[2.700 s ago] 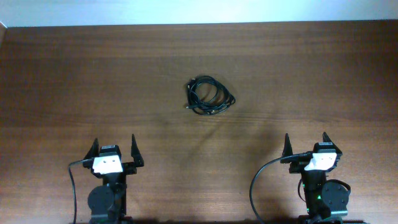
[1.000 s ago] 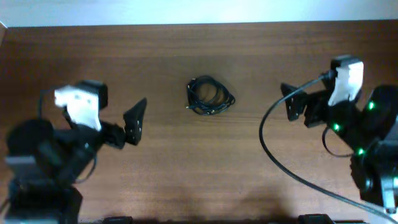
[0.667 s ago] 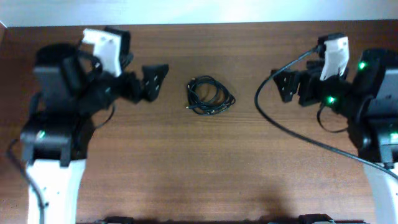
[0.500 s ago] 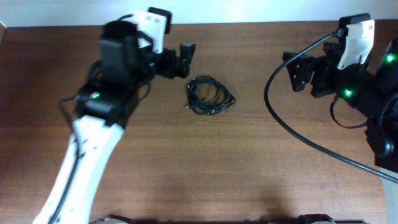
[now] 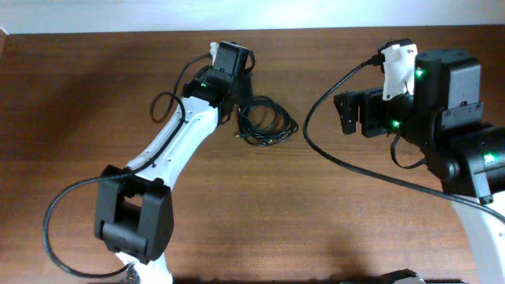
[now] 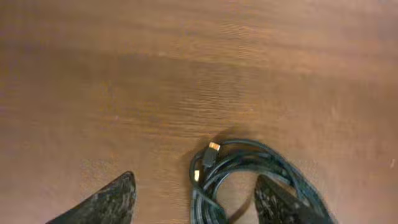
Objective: Untangle cables
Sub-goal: 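Move both grippers forward to the black cable bundle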
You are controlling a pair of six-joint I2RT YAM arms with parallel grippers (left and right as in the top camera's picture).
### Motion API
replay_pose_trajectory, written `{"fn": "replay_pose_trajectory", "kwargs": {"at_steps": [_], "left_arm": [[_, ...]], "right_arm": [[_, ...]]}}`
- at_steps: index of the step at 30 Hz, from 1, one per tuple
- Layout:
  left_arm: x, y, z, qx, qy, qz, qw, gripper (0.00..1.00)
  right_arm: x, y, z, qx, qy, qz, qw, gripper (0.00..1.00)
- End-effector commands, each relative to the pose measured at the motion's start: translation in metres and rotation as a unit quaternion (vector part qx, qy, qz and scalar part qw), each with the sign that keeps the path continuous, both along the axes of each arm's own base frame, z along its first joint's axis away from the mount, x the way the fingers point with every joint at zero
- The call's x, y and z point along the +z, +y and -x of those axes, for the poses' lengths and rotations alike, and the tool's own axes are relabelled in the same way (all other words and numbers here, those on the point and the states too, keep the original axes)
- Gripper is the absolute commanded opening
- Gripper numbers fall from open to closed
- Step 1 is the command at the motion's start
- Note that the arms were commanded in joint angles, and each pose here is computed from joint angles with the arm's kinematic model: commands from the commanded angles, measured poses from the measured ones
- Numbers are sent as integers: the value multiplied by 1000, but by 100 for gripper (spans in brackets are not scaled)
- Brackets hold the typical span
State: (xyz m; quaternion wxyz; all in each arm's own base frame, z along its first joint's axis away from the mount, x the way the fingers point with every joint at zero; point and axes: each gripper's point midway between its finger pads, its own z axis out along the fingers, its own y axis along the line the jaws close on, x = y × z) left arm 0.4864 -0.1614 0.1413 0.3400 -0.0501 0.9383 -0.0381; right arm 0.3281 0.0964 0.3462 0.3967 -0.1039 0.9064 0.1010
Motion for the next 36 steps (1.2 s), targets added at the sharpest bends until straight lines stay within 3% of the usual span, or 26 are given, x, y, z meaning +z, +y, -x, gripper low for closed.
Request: {"fn": "replay_pose_trajectory", "kwargs": {"at_steps": [1,6,8,12,15,25,28,36], "left_arm": [[-26,7,-3,148,25,78,985,99],[-95,10,11,325,94,158,928,99],[-116,-10,13,310,136,199,920,99],[-136,-14,21,289,166,182,925,99],[-133,-28,18,270,174,213,923,100],[-128,-31,9,261,163,226,924,93],[-117,-29,-1,234,148,216,936,88],[-116,12,1,280,149,172,933,84]], "right_arm": [[-8,-1,0,-7,18,11,1000,99],[-17,-3,8,-6,44,16,999,99],[-19,-3,10,-6,47,17,999,99],[-19,-3,10,-6,50,17,999,99],[-19,-3,10,-6,49,17,999,99],[-30,-3,10,-6,65,22,998,99],[-32,-3,9,-6,67,22,997,99],[-50,0,-1,-5,96,29,995,100]]}}
